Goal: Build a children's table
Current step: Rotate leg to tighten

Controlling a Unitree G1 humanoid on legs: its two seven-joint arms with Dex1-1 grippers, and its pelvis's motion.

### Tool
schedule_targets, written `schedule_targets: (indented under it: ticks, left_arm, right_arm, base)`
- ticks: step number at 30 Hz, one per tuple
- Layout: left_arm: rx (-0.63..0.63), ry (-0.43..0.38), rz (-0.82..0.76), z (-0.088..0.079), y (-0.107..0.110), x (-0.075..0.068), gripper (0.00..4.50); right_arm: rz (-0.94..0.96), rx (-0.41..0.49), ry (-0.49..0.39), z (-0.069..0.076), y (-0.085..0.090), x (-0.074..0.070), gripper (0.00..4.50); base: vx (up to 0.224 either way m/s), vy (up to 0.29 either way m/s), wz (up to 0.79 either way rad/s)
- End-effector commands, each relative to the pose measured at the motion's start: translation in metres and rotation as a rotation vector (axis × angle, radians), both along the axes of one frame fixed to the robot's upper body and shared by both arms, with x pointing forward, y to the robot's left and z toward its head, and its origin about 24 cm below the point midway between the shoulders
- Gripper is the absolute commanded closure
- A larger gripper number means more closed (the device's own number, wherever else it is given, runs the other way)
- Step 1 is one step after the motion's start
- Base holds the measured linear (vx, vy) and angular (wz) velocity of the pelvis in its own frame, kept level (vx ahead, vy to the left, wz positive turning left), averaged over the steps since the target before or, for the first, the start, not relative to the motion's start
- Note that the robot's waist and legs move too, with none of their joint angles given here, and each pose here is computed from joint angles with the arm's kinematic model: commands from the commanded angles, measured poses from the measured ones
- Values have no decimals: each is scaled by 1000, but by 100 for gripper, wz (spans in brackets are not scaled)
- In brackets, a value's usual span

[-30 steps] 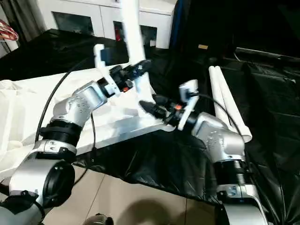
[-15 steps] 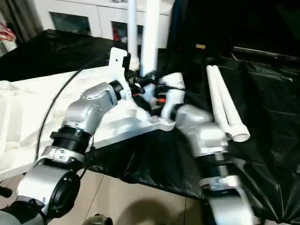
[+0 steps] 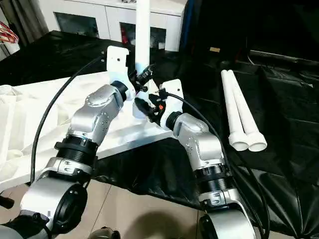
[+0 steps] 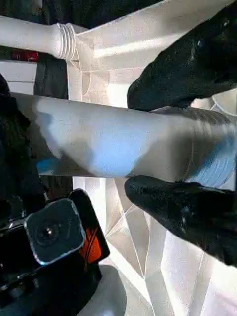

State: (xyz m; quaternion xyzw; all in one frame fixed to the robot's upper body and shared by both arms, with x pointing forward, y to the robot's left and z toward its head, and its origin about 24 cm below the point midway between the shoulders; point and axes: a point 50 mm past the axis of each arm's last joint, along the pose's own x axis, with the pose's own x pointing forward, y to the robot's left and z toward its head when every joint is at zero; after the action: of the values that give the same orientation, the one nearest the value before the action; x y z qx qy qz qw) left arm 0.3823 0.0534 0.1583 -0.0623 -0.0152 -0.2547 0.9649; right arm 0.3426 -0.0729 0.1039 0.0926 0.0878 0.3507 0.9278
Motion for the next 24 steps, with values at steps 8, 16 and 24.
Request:
schedule_targets:
  ticks: [8, 16, 24]
  left_arm:
    - [0, -33, -55, 7, -14, -7, 257]
    - [0, -33, -94, 6, -18, -10, 257]
    - [5, -30, -103, 6, -18, -11, 257]
  right_arm:
    - [31, -3, -12, -1, 4, -1, 195]
    - [-57, -63, -13, -3, -5, 7, 149]
    - [-55, -45, -21, -1, -10, 9, 183]
  base:
    - [0, 0, 0]
    - [0, 0, 0]
    - [0, 0, 0]
